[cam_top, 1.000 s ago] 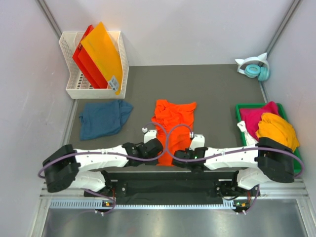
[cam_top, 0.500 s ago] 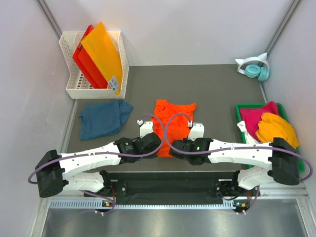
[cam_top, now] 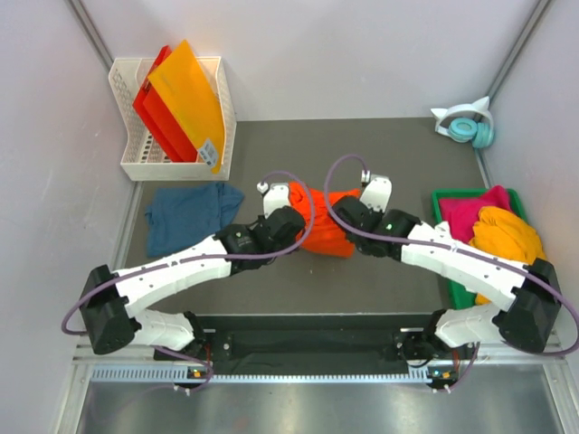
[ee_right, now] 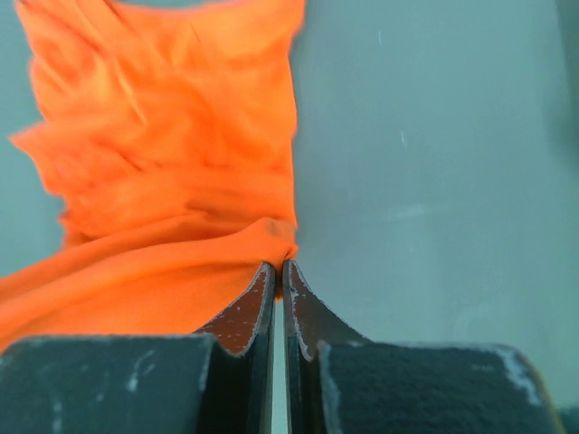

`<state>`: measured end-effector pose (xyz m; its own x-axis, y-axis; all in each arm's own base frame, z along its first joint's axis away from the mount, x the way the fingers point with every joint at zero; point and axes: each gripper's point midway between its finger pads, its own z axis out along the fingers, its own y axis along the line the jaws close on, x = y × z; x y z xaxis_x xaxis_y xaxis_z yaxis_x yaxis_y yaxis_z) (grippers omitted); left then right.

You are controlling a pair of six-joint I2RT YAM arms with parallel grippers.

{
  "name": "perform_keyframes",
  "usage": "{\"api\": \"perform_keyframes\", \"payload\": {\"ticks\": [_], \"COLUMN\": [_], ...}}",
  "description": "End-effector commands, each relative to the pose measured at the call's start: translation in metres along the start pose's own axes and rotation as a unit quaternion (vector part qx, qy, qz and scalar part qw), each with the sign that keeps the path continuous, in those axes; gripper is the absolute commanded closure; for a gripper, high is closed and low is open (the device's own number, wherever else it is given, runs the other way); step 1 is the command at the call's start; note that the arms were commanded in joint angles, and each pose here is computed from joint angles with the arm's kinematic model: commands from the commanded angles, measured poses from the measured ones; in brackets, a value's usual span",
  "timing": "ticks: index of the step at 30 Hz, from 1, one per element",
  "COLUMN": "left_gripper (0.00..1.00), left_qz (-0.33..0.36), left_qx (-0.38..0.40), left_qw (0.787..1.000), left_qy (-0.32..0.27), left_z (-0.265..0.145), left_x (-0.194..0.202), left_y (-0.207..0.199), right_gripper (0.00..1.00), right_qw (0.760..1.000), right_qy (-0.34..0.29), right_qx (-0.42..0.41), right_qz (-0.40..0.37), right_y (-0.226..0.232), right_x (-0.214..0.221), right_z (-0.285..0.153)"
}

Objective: Fold and stack the t-shirts
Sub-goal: Fold the tshirt

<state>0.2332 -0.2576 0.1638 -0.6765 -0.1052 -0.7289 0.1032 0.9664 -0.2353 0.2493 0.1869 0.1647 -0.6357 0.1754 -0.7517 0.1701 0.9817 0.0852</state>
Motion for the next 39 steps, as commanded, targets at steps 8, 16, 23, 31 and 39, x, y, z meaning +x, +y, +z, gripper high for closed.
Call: {"api": "perform_keyframes", "payload": {"ticks": [8,16,23,31,39], "left_gripper": [1.00,1.00,1.00,1.00,1.00], "left_qz": [-0.010,-0.016,-0.032,-0.037,-0.039], "left_qx": [-0.043,-0.058,-0.070,-0.089,-0.096], "left_qw": [0.996,0.995,0.994,0.994,0.994], "left_qy": [-0.074,-0.076,-0.072,-0.048,-0.023], "left_z": [0.040,0.089,0.131,0.185,0.215], "left_x": [-0.112,-0.147,-0.162,-0.162,-0.149], "left_y": [0.021,0.027,0.033,0.047,0.057], "right_gripper": [1.00,1.00,1.00,1.00,1.00], "right_qw": [0.998,0.998,0.999,1.000,0.999], "right_qy": [-0.056,-0.050,-0.048,-0.015,0.028], "right_qx": [0.019,0.023,0.016,0.025,0.040], "right_qz": [-0.012,-0.011,-0.006,-0.009,-0.011], "right_y": [0.007,0.021,0.037,0.042,0.030], "right_x": [-0.108,-0.137,-0.164,-0.156,-0.114], "right_z": [0.044,0.086,0.121,0.171,0.201]}}
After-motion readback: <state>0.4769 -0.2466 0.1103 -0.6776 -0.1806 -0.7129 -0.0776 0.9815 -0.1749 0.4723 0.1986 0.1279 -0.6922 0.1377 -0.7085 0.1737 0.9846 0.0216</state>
